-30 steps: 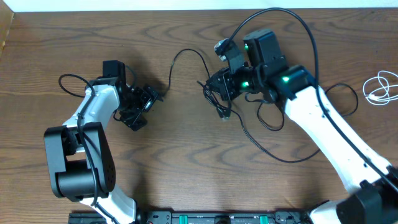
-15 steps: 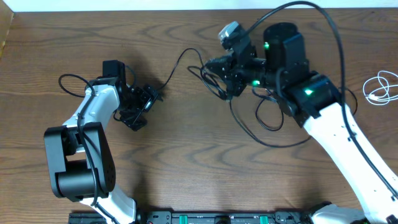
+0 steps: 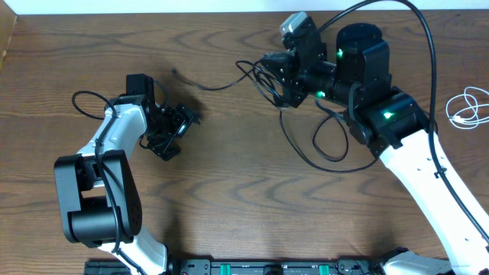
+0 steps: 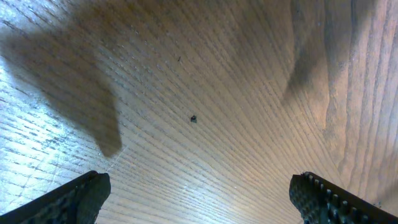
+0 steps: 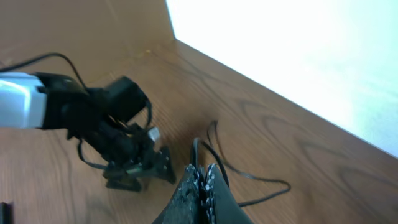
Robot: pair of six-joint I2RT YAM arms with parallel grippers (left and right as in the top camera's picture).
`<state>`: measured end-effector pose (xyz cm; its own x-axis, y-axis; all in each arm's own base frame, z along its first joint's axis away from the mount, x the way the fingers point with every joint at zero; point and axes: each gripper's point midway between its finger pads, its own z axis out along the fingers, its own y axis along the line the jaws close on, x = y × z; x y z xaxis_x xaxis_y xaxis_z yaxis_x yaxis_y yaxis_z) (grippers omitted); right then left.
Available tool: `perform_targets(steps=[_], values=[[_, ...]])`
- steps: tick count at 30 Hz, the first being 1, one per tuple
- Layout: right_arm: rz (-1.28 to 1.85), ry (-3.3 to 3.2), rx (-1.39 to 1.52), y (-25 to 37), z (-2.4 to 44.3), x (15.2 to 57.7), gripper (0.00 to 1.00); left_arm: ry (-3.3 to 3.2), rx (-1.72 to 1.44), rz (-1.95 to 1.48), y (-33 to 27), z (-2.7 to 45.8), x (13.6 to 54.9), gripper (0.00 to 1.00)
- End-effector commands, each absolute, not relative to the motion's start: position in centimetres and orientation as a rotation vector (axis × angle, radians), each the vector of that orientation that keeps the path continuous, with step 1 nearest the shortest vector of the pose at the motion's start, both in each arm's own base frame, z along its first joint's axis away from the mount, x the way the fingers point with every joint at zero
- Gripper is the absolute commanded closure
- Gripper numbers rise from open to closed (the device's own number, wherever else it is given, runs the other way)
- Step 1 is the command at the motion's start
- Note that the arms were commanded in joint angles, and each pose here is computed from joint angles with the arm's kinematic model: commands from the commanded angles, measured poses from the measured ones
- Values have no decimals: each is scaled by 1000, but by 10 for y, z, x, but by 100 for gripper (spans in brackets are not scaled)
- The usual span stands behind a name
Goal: Untangle cables
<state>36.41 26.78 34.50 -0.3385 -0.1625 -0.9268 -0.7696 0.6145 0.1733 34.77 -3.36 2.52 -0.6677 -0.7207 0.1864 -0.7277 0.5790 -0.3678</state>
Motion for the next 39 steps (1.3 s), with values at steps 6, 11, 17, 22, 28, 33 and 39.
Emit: perform_targets(steps=[6,11,17,22,28,33,39], values=[[736,1882,-723,260,342,364,99,-2812,1281,670,-30,22,356,2],[716,1939,-699,250,332,366,99,-2753,1214,700,-41,24,342,2],[627,2016,-545,224,319,390,99,-2772,1129,914,-66,36,361,39],[756,2157,-462,235,283,389,99,-2822,1027,965,-88,43,369,15],[841,2389,-531,261,212,371,99,-2939,963,925,-96,41,380,14],[859,2606,-578,274,154,347,99,-2958,1018,929,-94,42,389,13],[863,2759,-724,290,108,313,97,-2977,978,941,-103,43,390,10]])
